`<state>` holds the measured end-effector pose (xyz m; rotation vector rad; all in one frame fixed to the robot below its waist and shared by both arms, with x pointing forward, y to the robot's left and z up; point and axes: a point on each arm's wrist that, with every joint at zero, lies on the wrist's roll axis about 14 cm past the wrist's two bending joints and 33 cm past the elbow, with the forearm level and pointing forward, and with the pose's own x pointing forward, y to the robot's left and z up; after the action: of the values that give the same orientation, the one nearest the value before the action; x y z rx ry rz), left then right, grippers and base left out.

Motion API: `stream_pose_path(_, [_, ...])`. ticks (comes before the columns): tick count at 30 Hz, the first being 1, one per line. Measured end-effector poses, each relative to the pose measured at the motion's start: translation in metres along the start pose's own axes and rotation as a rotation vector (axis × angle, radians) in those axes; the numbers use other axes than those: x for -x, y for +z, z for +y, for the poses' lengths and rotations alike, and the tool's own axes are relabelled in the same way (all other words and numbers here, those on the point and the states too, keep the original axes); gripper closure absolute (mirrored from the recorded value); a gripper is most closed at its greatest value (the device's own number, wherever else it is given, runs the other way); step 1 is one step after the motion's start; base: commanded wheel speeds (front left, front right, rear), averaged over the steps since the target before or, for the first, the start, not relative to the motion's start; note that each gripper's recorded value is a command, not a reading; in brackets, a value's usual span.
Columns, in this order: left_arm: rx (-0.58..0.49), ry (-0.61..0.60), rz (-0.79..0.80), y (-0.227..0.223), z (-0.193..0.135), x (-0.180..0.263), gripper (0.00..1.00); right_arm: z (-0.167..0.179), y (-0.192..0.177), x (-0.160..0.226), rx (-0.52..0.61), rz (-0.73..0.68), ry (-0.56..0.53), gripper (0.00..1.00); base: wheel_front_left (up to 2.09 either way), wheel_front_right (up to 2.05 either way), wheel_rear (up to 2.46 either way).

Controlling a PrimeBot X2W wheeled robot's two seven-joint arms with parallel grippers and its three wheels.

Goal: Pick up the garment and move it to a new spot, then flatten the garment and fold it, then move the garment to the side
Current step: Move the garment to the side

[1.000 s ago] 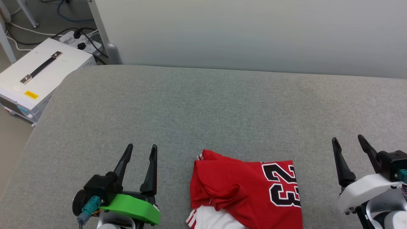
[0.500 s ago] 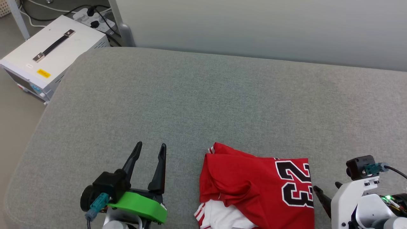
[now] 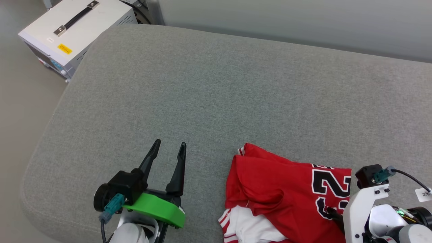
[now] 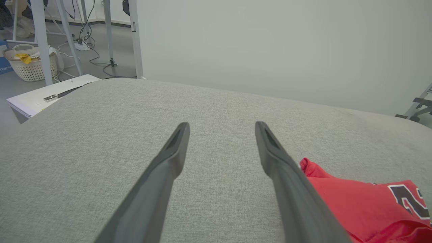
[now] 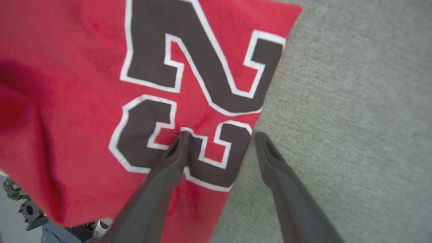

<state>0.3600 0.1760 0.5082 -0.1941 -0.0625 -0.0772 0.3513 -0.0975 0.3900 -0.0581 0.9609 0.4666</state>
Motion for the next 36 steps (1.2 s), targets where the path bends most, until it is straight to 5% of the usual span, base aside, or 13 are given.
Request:
stream_pose_path(3, [-0.003,0.016,0.008,-0.002,0.005,0.002,0.00,0.003,-0.008,-0.009,0.003,0.046,0.015,0.00,0.00,0.00,0.00])
stream_pose_path(4, [-0.003,0.020,0.011,-0.003,0.006,0.002,0.00,0.004,-0.010,-0.011,0.008,0.061,0.018,0.10,0.00,0.00,0.00])
stream_pose_path(5, [-0.004,0.023,0.013,-0.003,0.007,0.003,0.00,0.004,-0.011,-0.013,0.014,0.068,0.019,0.49,0.00,0.00,0.00])
stream_pose_path(8, [-0.005,0.031,0.019,-0.005,0.009,0.005,0.00,0.001,-0.008,-0.016,0.065,0.062,0.008,1.00,0.00,0.00,0.00])
stream_pose_path(19, [0.003,-0.067,0.031,-0.011,-0.020,-0.003,0.00,-0.012,0.025,0.005,0.216,-0.121,-0.058,1.00,0.00,0.00,0.00])
stream_pose_path(28, [0.030,-0.249,0.042,-0.018,-0.077,-0.019,0.00,-0.087,0.051,0.068,0.500,-0.194,-0.333,1.00,0.00,0.00,0.00])
stream_pose_path(36, [0.072,-0.438,0.032,-0.019,-0.140,-0.037,0.00,-0.161,0.038,0.129,0.536,-0.132,-0.534,1.00,0.00,0.00,0.00])
